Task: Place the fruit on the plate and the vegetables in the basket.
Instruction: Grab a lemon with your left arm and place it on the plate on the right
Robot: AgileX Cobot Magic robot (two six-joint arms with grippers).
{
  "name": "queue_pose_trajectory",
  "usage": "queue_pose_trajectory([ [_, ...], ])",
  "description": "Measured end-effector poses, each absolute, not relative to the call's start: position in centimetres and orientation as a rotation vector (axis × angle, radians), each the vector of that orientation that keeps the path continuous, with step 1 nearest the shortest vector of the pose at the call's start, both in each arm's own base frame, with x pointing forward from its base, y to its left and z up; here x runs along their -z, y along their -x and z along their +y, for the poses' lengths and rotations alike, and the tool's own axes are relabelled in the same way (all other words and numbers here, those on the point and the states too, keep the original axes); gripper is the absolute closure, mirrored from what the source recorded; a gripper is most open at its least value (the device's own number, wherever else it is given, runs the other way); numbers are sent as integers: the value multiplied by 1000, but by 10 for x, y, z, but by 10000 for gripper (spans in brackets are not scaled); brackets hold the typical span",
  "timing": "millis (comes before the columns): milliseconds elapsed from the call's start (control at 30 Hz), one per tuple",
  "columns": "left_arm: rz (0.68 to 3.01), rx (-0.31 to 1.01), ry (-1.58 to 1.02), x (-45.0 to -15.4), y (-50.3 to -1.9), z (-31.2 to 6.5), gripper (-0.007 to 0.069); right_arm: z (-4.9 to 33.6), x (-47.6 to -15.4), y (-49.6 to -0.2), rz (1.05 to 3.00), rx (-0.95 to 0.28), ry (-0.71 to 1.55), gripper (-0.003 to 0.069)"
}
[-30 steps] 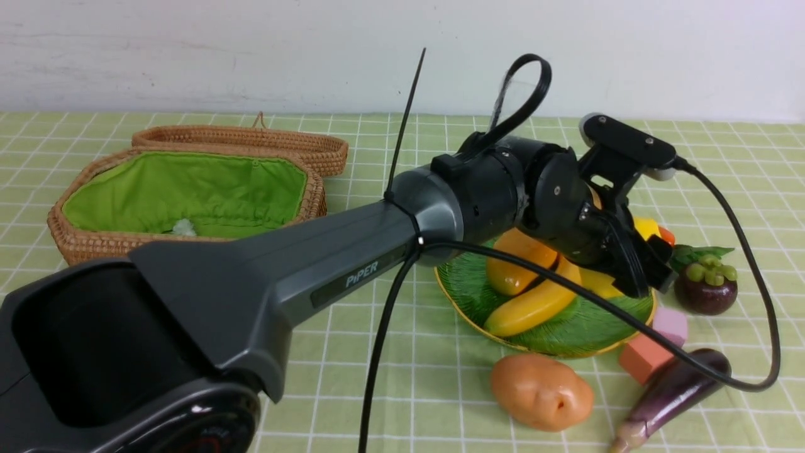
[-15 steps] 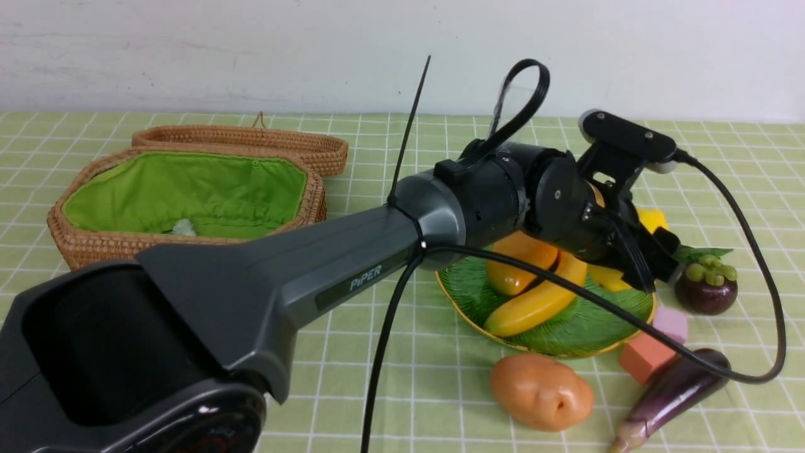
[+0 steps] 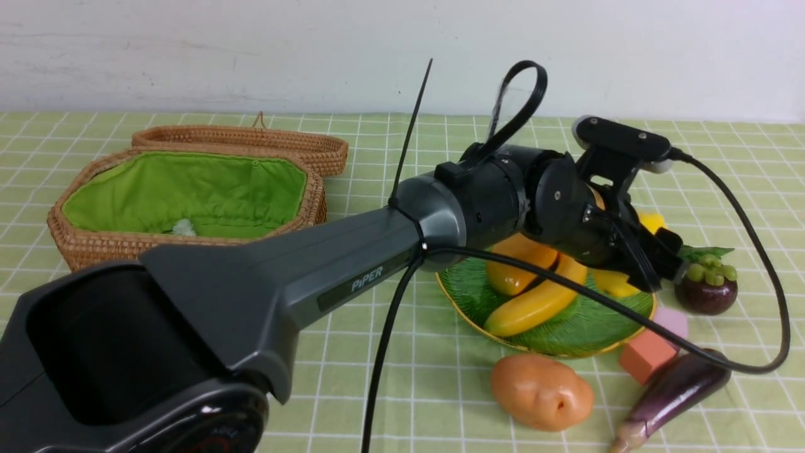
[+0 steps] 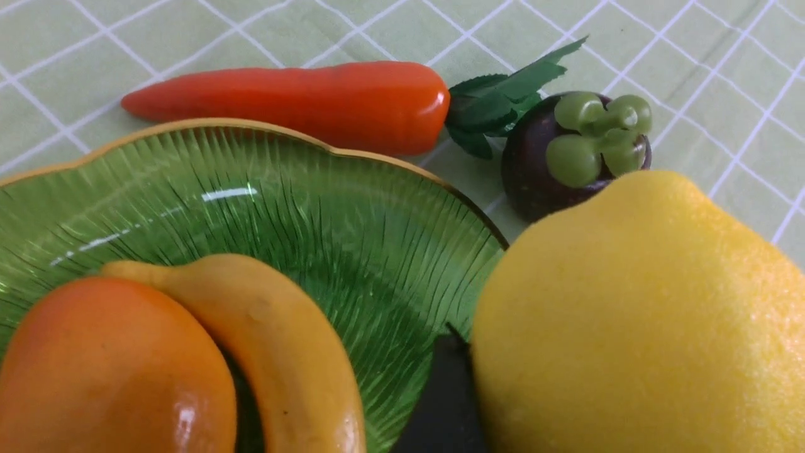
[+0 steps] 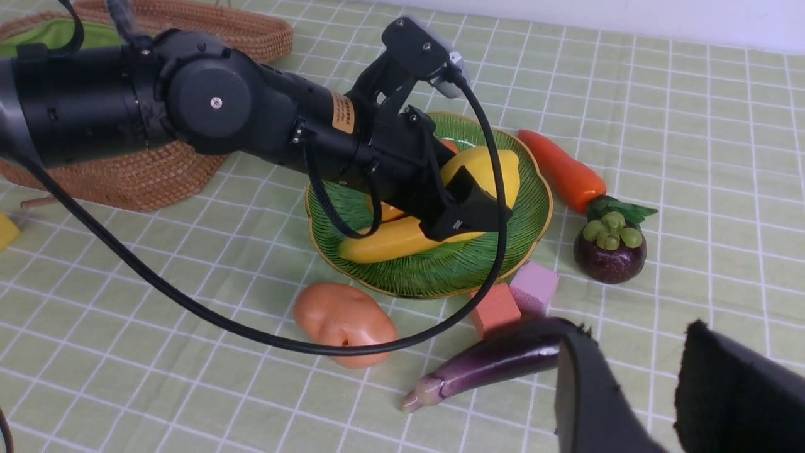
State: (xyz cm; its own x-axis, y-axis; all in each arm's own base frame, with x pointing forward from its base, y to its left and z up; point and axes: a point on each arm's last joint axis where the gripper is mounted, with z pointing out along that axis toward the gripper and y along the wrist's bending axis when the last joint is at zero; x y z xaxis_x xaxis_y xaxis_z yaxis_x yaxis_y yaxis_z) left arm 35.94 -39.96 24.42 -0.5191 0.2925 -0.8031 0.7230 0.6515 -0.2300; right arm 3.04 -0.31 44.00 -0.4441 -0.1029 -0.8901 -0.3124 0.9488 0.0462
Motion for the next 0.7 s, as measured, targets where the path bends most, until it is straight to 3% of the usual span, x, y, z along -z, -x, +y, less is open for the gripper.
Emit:
queue_pose_trajectory([
  [400,2135,781,-738,-243,-358,-401,40,-3,-440,-30,2030,-245,296,436],
  [700,2104,637,-976,-236,-355,-398,-39,-3,-439,-30,2035,-243,297,436],
])
